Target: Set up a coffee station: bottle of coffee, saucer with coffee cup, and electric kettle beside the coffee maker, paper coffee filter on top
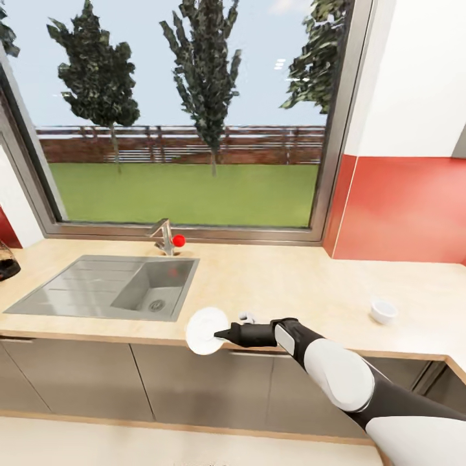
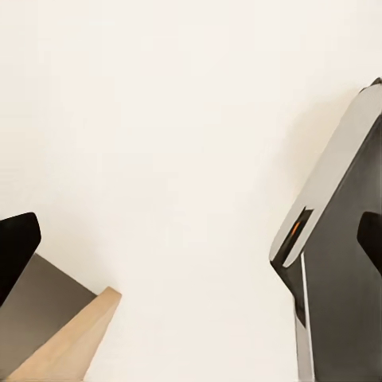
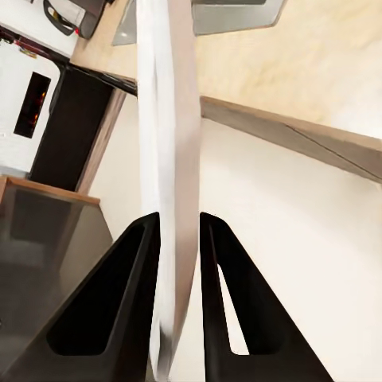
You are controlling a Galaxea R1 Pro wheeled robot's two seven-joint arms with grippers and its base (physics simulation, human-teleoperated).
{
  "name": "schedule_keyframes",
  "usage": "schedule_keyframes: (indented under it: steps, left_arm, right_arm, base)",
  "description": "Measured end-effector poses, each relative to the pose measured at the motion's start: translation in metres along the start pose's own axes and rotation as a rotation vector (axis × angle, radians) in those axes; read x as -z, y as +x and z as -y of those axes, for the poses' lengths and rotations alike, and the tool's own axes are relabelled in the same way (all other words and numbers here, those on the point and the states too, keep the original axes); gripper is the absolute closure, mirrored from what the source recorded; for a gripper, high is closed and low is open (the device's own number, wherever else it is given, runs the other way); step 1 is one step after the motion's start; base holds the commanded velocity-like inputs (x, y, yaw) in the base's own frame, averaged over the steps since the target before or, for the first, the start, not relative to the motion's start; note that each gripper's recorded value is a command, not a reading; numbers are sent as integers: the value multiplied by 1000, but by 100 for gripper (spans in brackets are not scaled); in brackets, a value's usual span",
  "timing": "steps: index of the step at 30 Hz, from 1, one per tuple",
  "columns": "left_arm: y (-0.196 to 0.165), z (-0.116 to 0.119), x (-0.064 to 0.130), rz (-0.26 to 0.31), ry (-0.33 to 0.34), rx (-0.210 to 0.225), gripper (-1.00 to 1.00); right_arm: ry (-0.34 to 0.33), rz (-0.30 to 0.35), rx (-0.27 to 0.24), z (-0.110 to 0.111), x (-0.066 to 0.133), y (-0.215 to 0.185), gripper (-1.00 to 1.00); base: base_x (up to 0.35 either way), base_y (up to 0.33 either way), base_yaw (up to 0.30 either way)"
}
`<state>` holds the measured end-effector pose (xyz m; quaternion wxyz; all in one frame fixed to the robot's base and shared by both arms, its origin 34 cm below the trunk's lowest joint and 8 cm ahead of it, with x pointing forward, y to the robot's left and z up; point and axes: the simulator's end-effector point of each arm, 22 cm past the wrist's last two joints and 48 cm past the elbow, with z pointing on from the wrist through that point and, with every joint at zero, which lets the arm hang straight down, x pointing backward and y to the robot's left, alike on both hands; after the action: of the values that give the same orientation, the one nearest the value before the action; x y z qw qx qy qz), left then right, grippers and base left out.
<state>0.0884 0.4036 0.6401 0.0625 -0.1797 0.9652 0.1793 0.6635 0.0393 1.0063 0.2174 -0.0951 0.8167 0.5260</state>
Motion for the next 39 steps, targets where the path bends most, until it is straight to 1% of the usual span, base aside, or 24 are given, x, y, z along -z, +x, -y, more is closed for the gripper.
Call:
schedule_keyframes:
  steps: [7, 8, 11, 13, 19, 20, 22, 24, 32, 36, 38, 39]
  left_arm:
    - [5, 5, 2, -11, 6, -3, -100]
    - [6, 5, 2, -12, 6, -4, -100]
    - [7, 6, 2, -15, 7, -8, -100]
    - [9, 7, 3, -18, 8, -9, -100]
    - [12, 9, 4, -23, 9, -17, -100]
    - [12, 10, 4, -22, 10, -24, -100]
    - [12, 11, 4, -18, 14, -56, -100]
    - [12, 11, 4, -18, 15, -67, -100]
    - [15, 13, 5, -21, 17, -76, -100]
    - [16, 16, 6, -23, 21, -76, -100]
    - [17, 18, 6, -23, 23, -77, -100]
    - [17, 18, 6, -23, 24, -77, -100]
  right_arm:
    - [-11, -12, -14, 1, -3, 6, 100]
    - [-26, -13, -16, -1, -4, 7, 100]
    - [-100, -21, -29, -16, -3, 9, 100]
    - [-124, -26, -36, -21, -3, 10, 100]
    - [-128, -29, -42, -19, -4, 12, 100]
    - [-129, -29, -43, -19, -4, 12, 100]
    - [-129, -30, -45, -18, -5, 13, 100]
    - [-130, -31, -47, -17, -5, 13, 100]
    - [-139, -34, -55, -16, -6, 15, 100]
    - [-175, -34, -57, -23, -5, 15, 100]
    - [-217, -33, -58, -32, -4, 15, 100]
    - [-249, -31, -60, -39, -2, 14, 100]
  base:
    - [0, 0, 212]
    - [0, 0, 215]
    - [0, 0, 217]
    - [0, 0, 219]
    - [66, 2, 219]
    - [272, 53, 221]
    - [304, 85, 221]
    - [305, 147, 221]
    - [248, 242, 192]
    - [241, 251, 37]
    - [239, 257, 7]
    - [237, 261, 4]
